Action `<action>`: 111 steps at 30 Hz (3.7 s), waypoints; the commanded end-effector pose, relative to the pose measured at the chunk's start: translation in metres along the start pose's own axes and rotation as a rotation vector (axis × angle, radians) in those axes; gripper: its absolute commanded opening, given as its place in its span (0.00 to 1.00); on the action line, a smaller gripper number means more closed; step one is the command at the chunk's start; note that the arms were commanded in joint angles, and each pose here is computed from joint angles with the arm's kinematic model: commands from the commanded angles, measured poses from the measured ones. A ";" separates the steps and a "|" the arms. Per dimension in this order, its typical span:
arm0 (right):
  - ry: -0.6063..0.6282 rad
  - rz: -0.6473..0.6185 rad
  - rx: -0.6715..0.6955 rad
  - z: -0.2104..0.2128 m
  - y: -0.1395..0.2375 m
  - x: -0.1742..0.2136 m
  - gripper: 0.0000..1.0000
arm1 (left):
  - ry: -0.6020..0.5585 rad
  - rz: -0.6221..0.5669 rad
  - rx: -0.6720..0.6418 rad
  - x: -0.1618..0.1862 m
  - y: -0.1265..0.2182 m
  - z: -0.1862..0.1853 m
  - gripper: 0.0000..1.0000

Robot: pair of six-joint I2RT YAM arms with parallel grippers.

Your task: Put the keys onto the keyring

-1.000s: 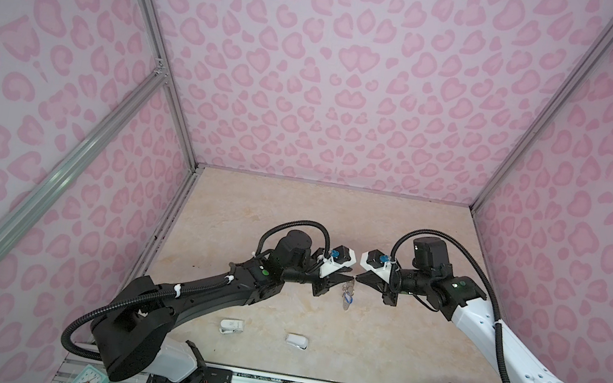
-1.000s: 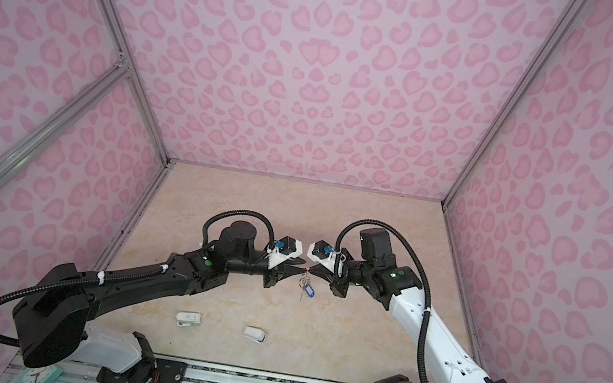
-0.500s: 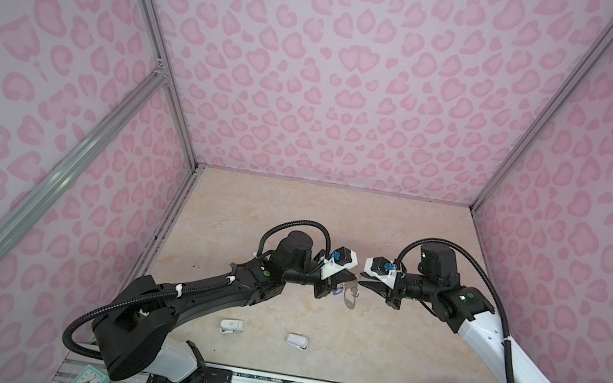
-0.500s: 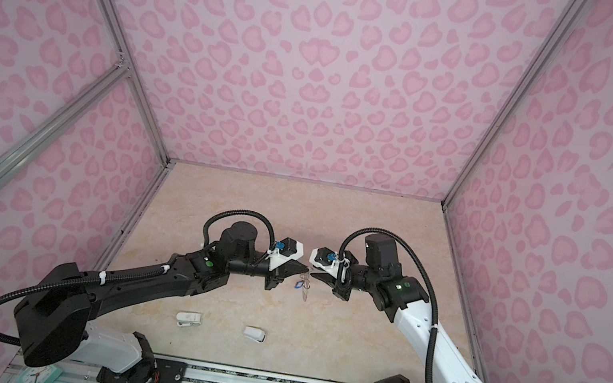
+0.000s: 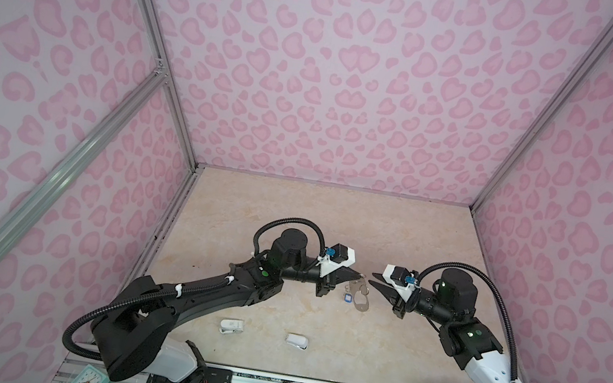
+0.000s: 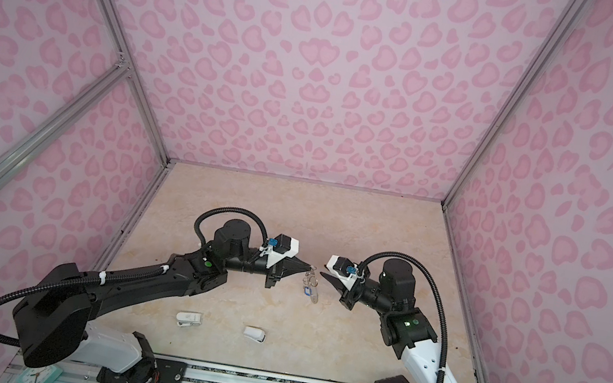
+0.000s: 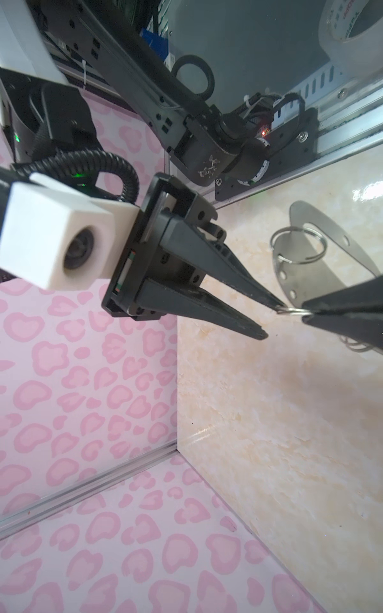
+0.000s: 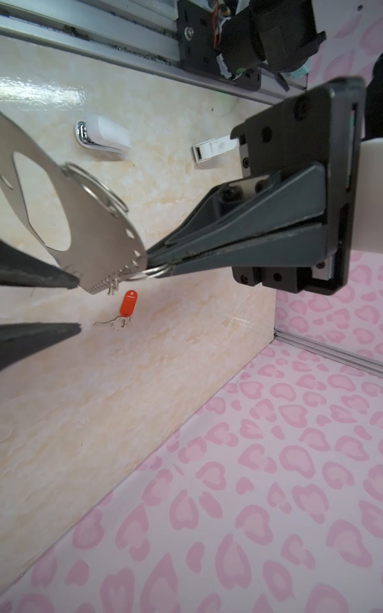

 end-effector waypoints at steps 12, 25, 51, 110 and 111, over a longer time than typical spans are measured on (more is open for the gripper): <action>-0.080 -0.195 -0.116 0.003 -0.002 -0.023 0.19 | -0.059 -0.075 0.058 -0.019 0.005 -0.005 0.03; -0.050 -0.072 -0.101 0.007 0.002 -0.014 0.19 | -0.088 -0.070 0.049 -0.022 0.013 -0.009 0.03; -0.049 -0.145 -0.182 0.010 -0.003 -0.034 0.08 | -0.087 -0.067 0.083 -0.023 0.011 -0.009 0.03; 0.046 0.064 -0.068 0.007 0.004 -0.030 0.25 | -0.214 0.192 0.085 -0.030 -0.001 -0.009 0.03; 0.046 0.056 -0.063 0.008 0.006 -0.030 0.24 | -0.211 0.173 0.090 -0.031 0.000 -0.009 0.03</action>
Point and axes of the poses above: each gripper's point midway between its finger pads, its own y axis back along the fingers, its own z axis along the line the jaws close on, x = y × z, the point moved 9 cm from there along y, back along the fingers, and after that the axes turned 1 degree about y, right-handed, at the moved point
